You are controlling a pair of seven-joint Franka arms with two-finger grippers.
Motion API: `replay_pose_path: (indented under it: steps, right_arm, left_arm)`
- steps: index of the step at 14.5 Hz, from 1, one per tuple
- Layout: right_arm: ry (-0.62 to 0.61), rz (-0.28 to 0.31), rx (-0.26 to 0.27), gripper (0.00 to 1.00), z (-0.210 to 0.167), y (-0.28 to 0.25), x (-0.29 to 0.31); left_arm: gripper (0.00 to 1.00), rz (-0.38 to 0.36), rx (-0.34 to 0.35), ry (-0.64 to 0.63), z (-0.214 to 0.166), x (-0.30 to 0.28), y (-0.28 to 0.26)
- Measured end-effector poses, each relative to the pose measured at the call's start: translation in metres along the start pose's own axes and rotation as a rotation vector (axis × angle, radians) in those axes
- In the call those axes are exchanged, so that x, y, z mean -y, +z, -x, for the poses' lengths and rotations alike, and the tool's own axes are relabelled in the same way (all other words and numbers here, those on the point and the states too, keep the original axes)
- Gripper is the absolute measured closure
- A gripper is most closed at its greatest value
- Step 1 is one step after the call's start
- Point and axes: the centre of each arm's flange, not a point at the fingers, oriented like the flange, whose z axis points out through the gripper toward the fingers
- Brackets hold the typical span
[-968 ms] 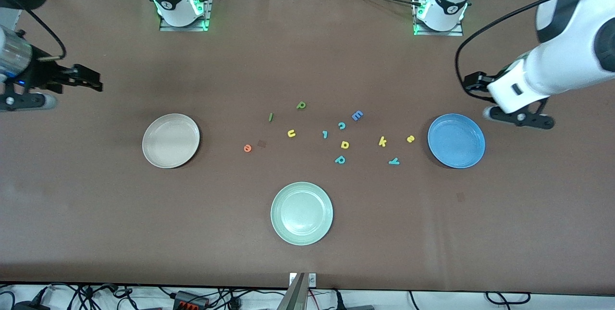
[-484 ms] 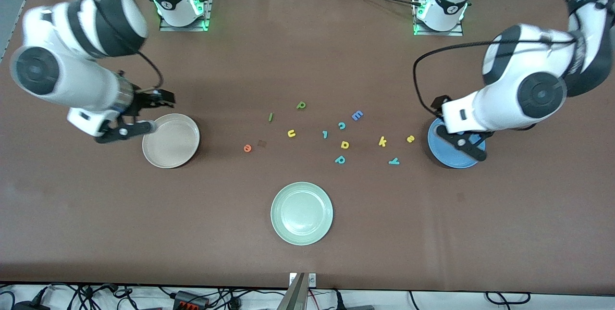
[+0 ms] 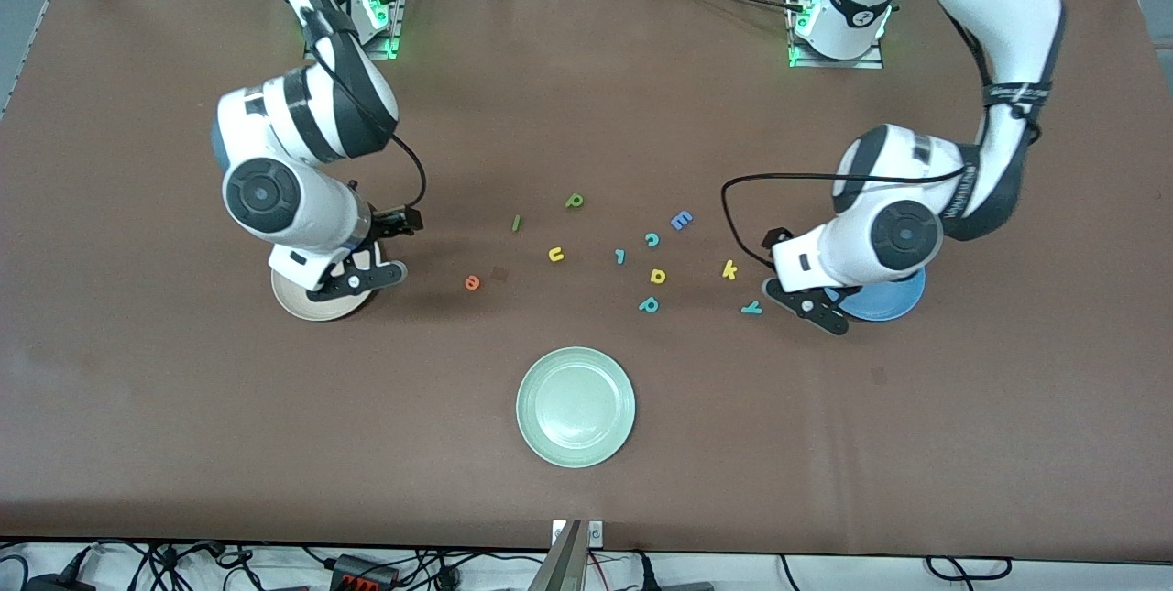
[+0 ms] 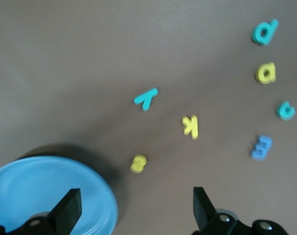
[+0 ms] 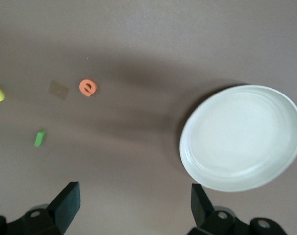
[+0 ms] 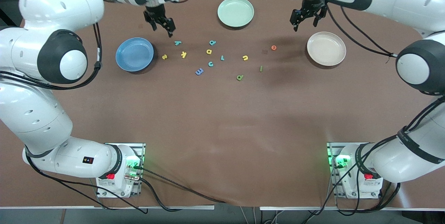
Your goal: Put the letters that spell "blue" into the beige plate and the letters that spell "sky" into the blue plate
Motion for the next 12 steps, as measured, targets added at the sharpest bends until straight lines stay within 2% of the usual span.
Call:
replay_pose_path:
  steps: [2,4,8,9,10,12]
  right_arm:
    - [0.022,-0.018,0.007,0.00,-0.011,0.029,0.012]
    - [0.085,-0.028,-0.020,0.00,-0.023,0.051,0.025]
    - [0.236,-0.033,-0.064,0.00,-0.039,0.085,0.040]
    - [0.281,-0.035,-0.073,0.00,-0.043,0.096,0.045]
    - [0.327,-0.036,-0.081,0.00,-0.046,0.107,0.053]
    - [0.394,-0.036,-0.095,0.00,-0.049,0.128,0.076]
  left_arm:
    - [0.00,-0.013,-0.035,-0.045,-0.001,-0.029,0.040]
    - [0.00,-0.013,-0.037,-0.047,-0.001,-0.046,0.071]
    - [0.00,-0.047,-0.041,-0.031,-0.006,-0.070,0.094]
    - [0.07,-0.058,-0.043,-0.029,-0.007,-0.071,0.097]
    - [0.19,-0.060,-0.045,-0.028,-0.008,-0.070,0.099]
    - [0.22,-0.060,-0.050,-0.028,-0.009,-0.069,0.106]
